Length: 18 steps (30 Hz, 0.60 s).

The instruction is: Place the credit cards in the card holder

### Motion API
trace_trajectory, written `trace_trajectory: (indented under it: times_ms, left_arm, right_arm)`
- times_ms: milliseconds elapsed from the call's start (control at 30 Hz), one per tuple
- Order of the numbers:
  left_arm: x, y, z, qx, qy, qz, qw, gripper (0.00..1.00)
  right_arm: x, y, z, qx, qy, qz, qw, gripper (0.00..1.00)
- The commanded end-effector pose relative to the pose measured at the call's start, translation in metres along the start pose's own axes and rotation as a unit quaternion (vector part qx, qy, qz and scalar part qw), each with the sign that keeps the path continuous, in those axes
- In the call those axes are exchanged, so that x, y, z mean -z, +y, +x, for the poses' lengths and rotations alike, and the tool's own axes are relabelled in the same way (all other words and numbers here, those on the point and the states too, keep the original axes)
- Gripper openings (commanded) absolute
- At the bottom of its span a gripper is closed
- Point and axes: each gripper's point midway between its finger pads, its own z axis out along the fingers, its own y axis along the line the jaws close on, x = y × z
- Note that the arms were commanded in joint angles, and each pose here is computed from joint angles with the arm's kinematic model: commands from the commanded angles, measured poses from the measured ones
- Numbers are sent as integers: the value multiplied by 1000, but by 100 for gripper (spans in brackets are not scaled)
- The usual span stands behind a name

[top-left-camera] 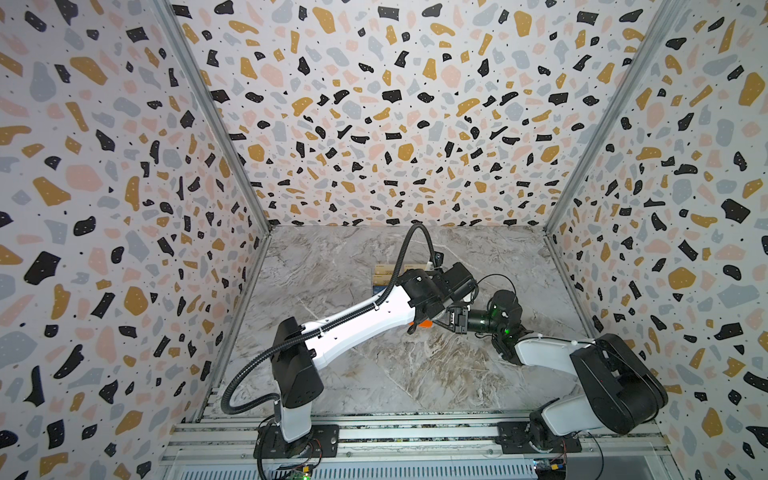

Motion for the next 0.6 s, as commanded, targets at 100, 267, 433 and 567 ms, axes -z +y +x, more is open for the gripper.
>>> trace_trajectory:
  times_ms: [100,267,433,567]
  left_arm:
    - [8,19,1,1,-2,-19,1000,61]
    - [16,24,-2,0,-7,-18,1000,56]
    - [20,33,3,-9,2,-28,1000,49]
    - [24,41,7,-11,2,-31,999,43]
  right_arm:
    - [0,13,-9,37,-11,-13,999,0]
    - [0,10,-8,32,-10,-11,999,0]
    - [-1,9,-9,32,-10,-8,999,0]
    - [-1,8,-9,32,-8,-4,999,0]
